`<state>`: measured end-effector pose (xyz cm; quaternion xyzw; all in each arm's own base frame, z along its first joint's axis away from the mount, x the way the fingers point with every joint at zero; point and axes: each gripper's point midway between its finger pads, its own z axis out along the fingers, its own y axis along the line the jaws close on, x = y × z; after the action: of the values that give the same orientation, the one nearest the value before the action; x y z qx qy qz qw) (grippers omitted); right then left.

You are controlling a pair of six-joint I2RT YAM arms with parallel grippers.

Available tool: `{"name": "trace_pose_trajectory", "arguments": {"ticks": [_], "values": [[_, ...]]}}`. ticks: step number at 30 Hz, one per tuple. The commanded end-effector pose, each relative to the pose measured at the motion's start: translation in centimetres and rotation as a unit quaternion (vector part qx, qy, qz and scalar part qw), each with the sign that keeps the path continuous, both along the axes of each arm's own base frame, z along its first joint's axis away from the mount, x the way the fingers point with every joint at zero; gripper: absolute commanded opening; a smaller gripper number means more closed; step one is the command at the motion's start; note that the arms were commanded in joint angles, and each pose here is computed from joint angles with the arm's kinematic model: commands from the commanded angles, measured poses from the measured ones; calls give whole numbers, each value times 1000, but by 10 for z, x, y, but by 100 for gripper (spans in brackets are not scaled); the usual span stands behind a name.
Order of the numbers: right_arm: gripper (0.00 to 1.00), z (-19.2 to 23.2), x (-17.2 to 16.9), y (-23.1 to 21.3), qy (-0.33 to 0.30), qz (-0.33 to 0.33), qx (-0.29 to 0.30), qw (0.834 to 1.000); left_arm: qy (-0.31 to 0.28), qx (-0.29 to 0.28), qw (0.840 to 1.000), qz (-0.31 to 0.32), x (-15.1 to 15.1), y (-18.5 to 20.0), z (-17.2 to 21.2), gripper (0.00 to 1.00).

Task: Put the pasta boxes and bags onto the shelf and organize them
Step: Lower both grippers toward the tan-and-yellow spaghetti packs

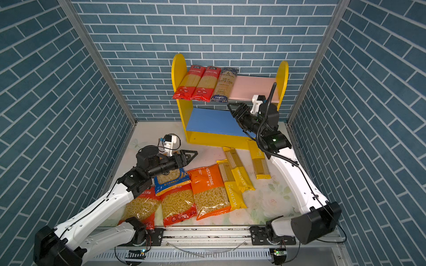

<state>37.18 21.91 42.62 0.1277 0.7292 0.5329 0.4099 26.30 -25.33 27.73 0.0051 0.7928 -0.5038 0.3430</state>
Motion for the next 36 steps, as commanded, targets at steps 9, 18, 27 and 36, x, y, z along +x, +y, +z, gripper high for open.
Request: {"name": "trace_pose_trajectory", "arguments": {"ticks": [9, 18, 27, 36], "values": [[60, -141, -90, -25, 89, 19, -102, 991, -18, 136, 990, -38, -32, -49, -59, 82], [57, -316, -163, -52, 258, 55, -296, 918, 56, 175, 982, -40, -35, -69, -135, 81], [69, -375, -203, -67, 328, 101, -301, 890, 95, 199, 970, -98, -54, -109, -175, 81], [62, -400, -211, -37, 341, 177, -202, 901, 112, 195, 970, -96, -60, -111, -192, 81]]}}
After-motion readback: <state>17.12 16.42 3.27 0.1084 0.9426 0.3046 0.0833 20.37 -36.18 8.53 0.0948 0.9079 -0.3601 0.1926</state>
